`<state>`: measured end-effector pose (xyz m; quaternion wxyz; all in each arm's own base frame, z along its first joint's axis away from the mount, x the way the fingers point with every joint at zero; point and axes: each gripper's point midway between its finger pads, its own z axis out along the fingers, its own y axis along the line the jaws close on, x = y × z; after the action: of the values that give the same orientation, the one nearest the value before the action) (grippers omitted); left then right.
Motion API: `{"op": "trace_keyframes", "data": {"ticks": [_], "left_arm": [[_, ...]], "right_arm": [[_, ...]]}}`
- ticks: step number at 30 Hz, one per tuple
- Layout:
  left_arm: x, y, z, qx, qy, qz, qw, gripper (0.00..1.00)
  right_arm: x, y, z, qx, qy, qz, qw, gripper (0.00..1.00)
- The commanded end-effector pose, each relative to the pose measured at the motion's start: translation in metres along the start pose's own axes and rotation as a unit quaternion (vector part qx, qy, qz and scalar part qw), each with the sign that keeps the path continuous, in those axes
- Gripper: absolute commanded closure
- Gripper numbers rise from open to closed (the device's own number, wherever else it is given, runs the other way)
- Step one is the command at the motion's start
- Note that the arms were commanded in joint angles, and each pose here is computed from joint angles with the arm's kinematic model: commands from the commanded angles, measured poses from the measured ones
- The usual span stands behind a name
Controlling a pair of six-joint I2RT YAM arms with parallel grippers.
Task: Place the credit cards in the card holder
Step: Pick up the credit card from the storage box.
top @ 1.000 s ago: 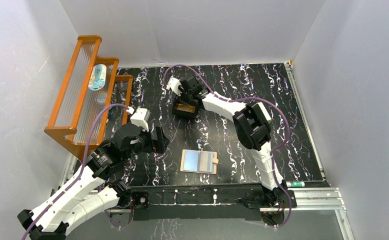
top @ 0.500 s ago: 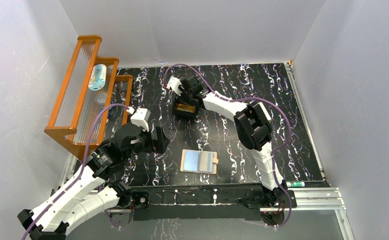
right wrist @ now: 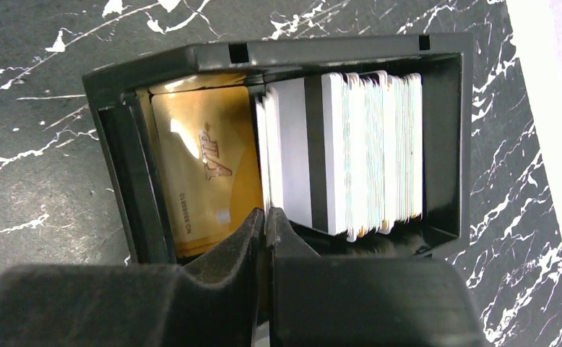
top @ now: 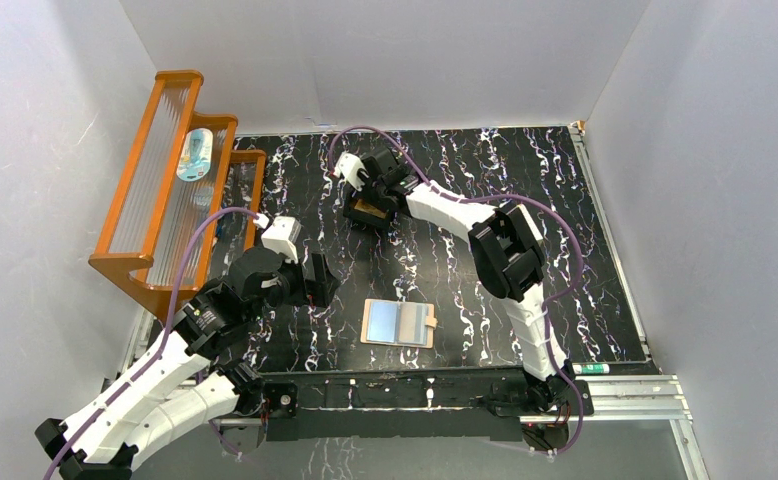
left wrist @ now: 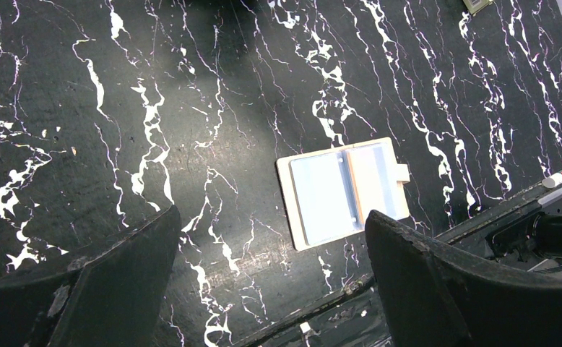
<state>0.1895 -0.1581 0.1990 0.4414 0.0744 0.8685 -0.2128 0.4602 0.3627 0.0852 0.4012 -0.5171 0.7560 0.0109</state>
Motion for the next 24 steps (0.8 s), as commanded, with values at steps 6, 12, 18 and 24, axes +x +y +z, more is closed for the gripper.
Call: {"op": "trace_keyframes", "data": {"ticks": [6,12,18,24], "left_arm": [[0.003,0.000,0.000,0.003,0.003,0.000,1.000,0.01],[0.003,0.001,0.001,0.000,0.003,0.000,1.000,0.01],[0.004,0.003,0.003,-0.010,0.009,-0.003,1.000,0.01],[0.014,-0.004,0.010,-0.010,0.036,-0.058,0.998,0.01]], "right_arm": [[-0.031,-0.032,-0.020,0.018,-0.044,0.021,0.999,1.00],[-0.050,-0.030,-0.036,-0.002,-0.069,0.054,0.996,1.00],[-0.063,-0.033,-0.062,-0.005,-0.085,0.100,0.991,1.00],[-0.079,-0.023,-0.104,-0.034,-0.129,0.177,0.975,1.00]]}}
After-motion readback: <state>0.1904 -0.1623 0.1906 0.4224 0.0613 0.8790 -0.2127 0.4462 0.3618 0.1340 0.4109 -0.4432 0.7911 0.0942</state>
